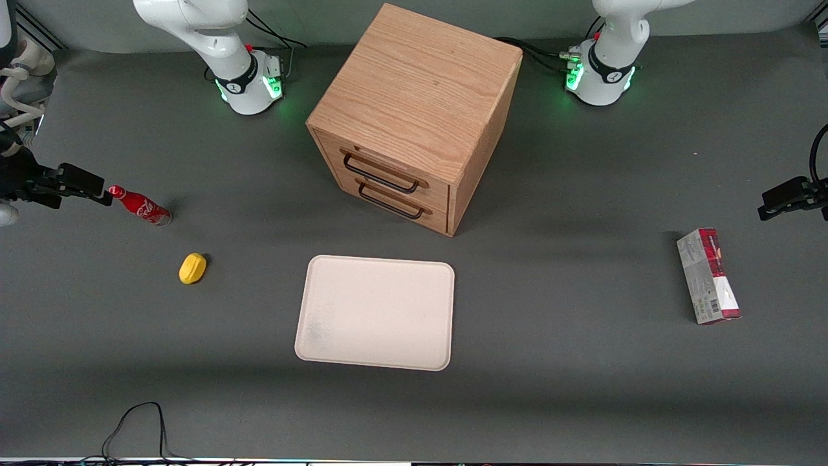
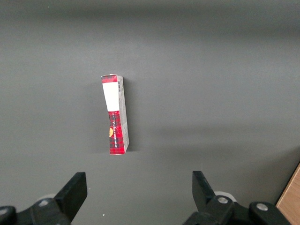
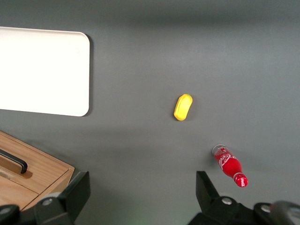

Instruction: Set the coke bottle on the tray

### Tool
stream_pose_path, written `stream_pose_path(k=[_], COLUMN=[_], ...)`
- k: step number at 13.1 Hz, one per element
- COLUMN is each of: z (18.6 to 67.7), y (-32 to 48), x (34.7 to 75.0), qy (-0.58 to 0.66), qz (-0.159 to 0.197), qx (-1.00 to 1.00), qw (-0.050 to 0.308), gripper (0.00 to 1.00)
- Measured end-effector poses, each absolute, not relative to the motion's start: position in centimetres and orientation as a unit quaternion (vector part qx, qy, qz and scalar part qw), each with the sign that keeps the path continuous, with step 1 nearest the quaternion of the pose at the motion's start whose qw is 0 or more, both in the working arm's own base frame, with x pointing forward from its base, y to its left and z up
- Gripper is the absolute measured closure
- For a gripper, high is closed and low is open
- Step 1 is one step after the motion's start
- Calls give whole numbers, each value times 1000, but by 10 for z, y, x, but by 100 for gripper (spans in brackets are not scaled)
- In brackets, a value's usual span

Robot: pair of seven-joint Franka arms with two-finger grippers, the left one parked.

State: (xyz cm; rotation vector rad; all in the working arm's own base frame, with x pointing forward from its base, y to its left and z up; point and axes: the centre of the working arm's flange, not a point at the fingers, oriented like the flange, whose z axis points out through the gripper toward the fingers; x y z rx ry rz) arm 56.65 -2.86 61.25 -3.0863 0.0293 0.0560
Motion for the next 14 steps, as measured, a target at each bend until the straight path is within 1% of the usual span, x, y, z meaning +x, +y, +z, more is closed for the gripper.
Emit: stream_pose_path(k=[6, 12, 14], z=[612, 623, 623], y=[-29, -30, -31], x=[566, 568, 565], qy=[9, 10, 11], qz=[22, 11, 20], qx=[-999, -1000, -999], qw=[27, 27, 27], gripper=[0, 0, 0])
